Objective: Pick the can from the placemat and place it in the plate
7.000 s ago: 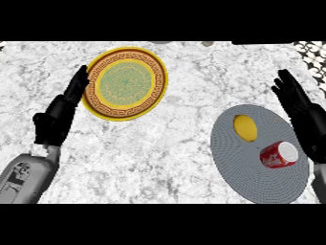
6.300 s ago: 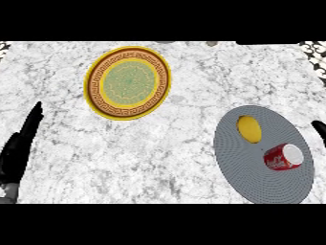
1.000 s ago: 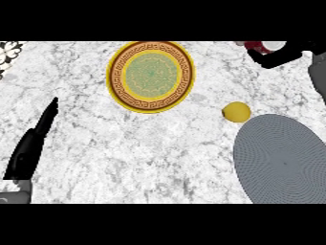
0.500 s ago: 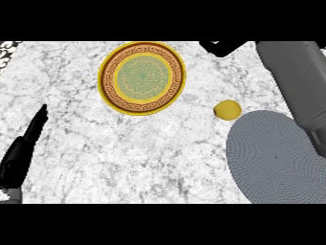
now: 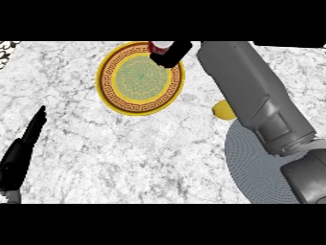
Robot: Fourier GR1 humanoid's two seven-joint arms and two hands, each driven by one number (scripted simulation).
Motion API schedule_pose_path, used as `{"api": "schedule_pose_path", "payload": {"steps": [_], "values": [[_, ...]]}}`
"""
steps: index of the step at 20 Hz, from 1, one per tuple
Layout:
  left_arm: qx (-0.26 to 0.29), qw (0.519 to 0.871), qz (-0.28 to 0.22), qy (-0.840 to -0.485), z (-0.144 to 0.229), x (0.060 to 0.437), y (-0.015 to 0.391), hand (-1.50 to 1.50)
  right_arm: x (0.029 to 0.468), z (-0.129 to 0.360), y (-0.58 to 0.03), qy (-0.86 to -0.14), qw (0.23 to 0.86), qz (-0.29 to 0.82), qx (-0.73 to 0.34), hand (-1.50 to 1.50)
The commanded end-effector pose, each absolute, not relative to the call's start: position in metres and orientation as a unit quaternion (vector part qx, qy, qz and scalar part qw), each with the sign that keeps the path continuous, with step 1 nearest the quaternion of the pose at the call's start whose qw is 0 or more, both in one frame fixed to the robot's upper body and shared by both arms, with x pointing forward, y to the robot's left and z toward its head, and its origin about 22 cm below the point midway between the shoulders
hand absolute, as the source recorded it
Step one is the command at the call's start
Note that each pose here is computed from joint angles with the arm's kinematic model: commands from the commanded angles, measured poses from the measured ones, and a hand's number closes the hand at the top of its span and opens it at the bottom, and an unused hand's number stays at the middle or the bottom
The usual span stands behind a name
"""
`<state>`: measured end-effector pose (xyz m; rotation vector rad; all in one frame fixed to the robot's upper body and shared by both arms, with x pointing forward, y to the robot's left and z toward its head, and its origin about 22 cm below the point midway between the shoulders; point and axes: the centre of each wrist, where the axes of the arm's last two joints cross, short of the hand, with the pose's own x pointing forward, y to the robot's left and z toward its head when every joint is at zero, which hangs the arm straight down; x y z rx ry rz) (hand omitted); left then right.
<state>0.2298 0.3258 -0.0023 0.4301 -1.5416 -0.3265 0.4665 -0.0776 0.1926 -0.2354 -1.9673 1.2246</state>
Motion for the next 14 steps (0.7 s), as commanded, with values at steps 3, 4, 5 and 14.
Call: {"api": "schedule_pose_path", "payload": {"steps": [3, 4, 5, 14], "values": [[0.186, 0.678, -0.154, -0.694, 0.002, 0.233, 0.314, 0.00, 0.458, 0.168, -0.043, -0.736, 0.404, 0.536, -0.090, 1.50], [0.183, 0.678, -0.163, -0.693, 0.005, 0.234, 0.313, 0.00, 0.454, 0.161, -0.037, -0.734, 0.419, 0.526, -0.093, 1.50], [0.185, 0.670, -0.157, -0.701, 0.006, 0.241, 0.314, 0.00, 0.455, 0.152, -0.041, -0.727, 0.420, 0.534, -0.094, 1.50], [0.171, 0.668, -0.169, -0.704, 0.007, 0.253, 0.302, 0.00, 0.454, 0.126, -0.054, -0.693, 0.539, 0.473, -0.070, -1.50]]}}
